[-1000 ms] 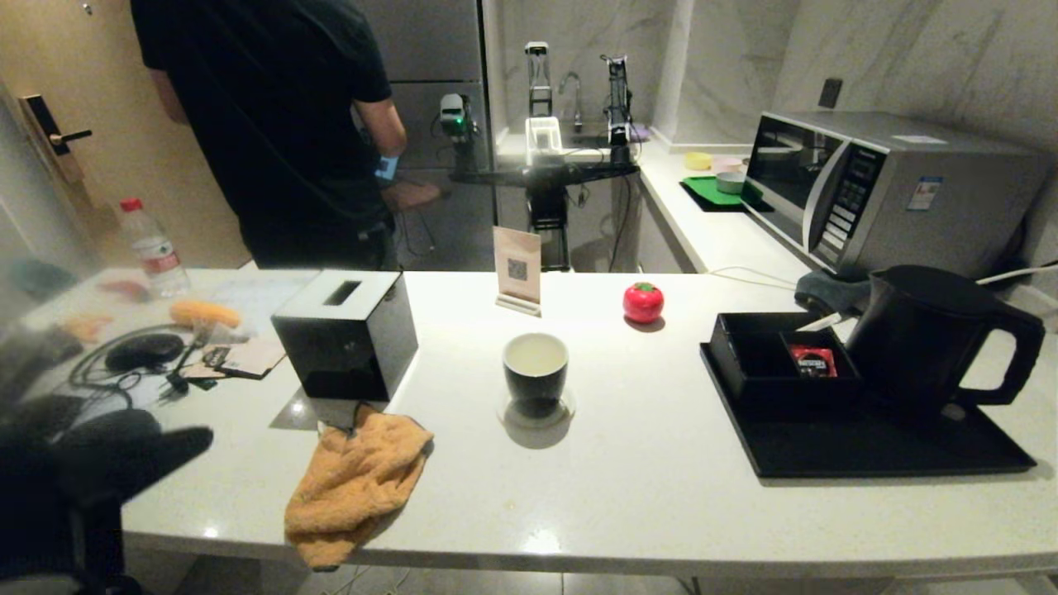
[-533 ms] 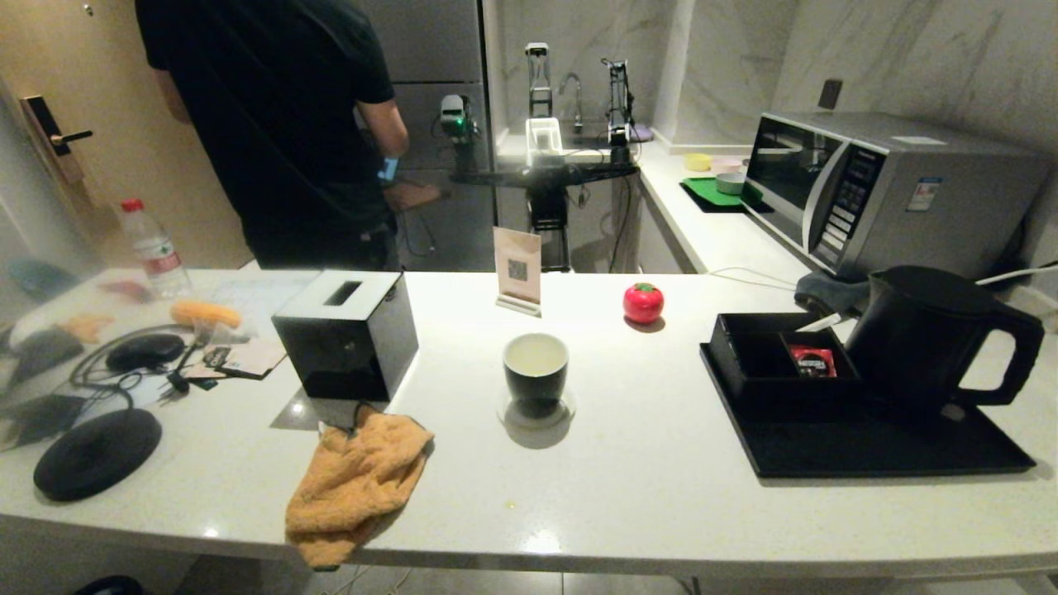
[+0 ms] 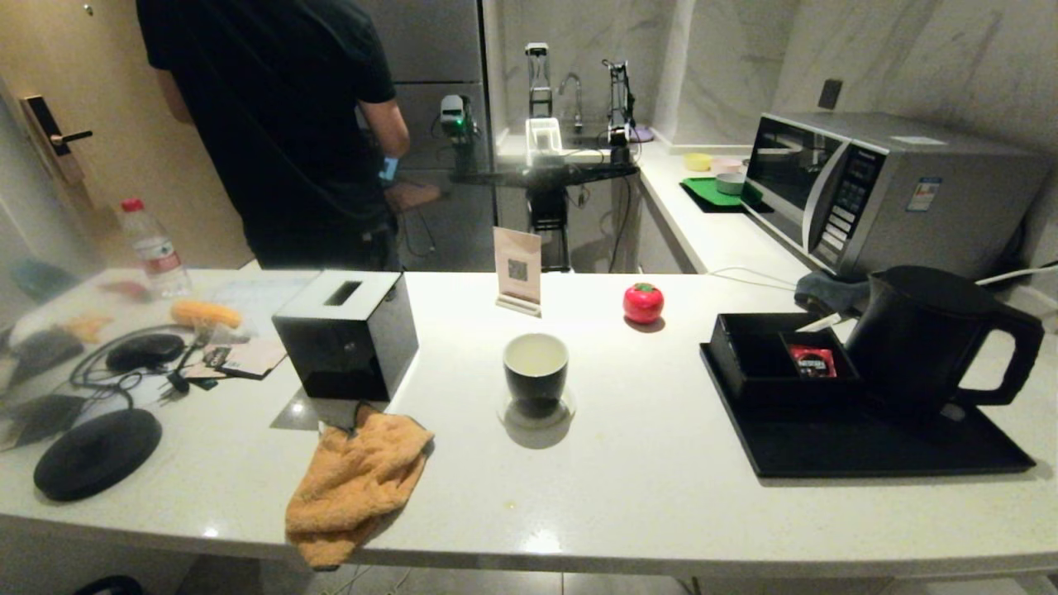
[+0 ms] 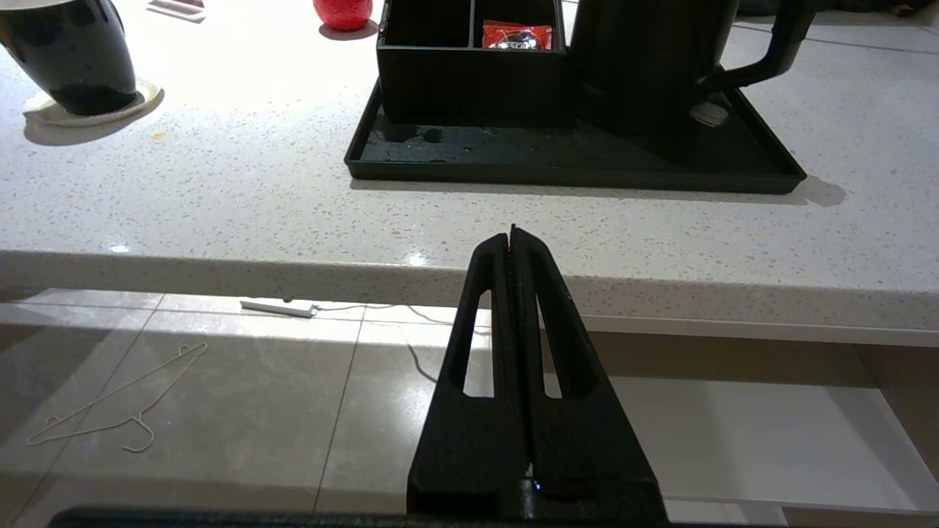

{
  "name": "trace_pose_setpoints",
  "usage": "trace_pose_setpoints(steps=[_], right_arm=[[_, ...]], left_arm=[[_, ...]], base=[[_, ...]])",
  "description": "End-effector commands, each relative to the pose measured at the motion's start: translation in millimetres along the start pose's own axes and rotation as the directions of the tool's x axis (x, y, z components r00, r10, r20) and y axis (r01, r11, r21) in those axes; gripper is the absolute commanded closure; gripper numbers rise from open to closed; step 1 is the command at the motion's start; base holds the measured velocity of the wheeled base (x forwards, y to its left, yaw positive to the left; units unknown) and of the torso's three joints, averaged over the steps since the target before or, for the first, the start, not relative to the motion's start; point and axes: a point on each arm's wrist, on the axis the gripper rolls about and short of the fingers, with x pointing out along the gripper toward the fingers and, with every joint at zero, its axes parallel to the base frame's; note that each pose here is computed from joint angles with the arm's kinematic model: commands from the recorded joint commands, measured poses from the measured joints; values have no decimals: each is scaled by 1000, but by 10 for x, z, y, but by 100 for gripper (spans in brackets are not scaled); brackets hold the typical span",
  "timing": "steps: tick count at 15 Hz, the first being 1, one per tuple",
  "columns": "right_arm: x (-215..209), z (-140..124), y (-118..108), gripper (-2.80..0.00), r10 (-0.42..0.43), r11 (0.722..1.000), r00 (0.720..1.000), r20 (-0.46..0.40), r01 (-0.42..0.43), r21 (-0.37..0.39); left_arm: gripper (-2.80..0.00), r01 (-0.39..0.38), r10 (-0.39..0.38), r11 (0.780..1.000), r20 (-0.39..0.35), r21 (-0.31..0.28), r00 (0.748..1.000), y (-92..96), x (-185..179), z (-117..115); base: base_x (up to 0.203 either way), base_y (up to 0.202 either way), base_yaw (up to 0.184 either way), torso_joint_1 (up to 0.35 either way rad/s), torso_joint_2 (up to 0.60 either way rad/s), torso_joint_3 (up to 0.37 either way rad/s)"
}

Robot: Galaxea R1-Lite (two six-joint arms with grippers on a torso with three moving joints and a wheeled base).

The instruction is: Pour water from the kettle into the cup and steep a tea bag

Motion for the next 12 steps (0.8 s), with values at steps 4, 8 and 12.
trace_pose_setpoints(steps=[4,8,12], right_arm=[[1,0,0,0,0,1000,1000,-2,0,0],[1,0,0,0,0,1000,1000,-2,0,0],[1,0,0,0,0,1000,1000,-2,0,0]], left_arm=[[0,2,-2,1000,33,8,999,1,-25,-10],[0,4,-4,1000,33,-5,999,0,-25,-10],[0,4,-4,1000,33,-5,999,0,-25,-10]], base=[[0,0,0,0,0,0],[0,0,0,0,0,0],[0,0,0,0,0,0]])
